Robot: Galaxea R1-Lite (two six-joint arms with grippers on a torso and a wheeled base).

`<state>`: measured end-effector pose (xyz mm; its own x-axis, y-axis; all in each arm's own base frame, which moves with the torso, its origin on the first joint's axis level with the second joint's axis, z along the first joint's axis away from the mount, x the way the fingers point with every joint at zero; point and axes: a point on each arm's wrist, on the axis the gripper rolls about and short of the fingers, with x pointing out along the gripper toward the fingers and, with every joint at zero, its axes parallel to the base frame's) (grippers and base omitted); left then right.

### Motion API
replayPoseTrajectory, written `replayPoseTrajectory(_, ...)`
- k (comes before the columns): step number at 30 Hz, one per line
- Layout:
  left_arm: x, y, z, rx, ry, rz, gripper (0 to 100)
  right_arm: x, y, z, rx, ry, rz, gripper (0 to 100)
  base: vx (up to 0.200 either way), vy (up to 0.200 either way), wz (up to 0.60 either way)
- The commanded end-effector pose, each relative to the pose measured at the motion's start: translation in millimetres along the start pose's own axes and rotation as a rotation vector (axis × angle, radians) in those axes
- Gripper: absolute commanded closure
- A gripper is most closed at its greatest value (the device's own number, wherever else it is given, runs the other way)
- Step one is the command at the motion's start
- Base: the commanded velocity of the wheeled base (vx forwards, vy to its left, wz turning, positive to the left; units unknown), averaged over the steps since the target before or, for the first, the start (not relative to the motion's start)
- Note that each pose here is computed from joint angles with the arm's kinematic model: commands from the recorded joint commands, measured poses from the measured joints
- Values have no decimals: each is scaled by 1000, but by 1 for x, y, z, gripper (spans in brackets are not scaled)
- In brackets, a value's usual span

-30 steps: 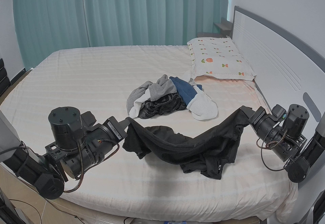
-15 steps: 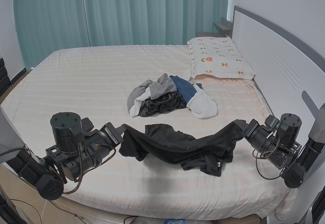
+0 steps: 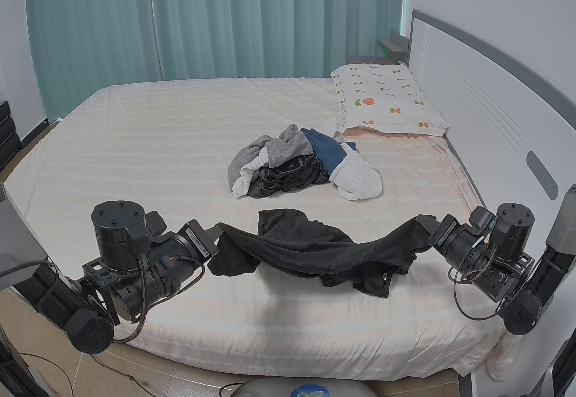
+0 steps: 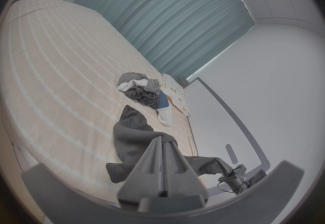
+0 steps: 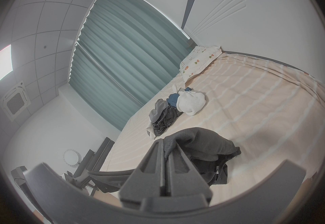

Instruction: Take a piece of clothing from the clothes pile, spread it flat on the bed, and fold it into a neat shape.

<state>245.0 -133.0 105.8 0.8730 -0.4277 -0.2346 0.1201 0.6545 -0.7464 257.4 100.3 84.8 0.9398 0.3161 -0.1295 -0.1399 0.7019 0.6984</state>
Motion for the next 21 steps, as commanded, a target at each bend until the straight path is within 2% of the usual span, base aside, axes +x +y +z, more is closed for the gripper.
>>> replayPoseTrajectory(1, 0, 1, 0, -4, 0, 1, 100, 0, 1, 0, -1, -2, 2, 100, 0, 0, 0)
replayPoseTrajectory(3, -2, 0, 0, -10, 8, -5, 100, -1, 1, 1, -3, -3, 3, 100, 0, 0, 0)
replayPoseTrajectory(21, -10, -8, 5, -16, -11, -38, 100, 5, 3, 6, -16, -71, -24, 100, 0, 200, 0)
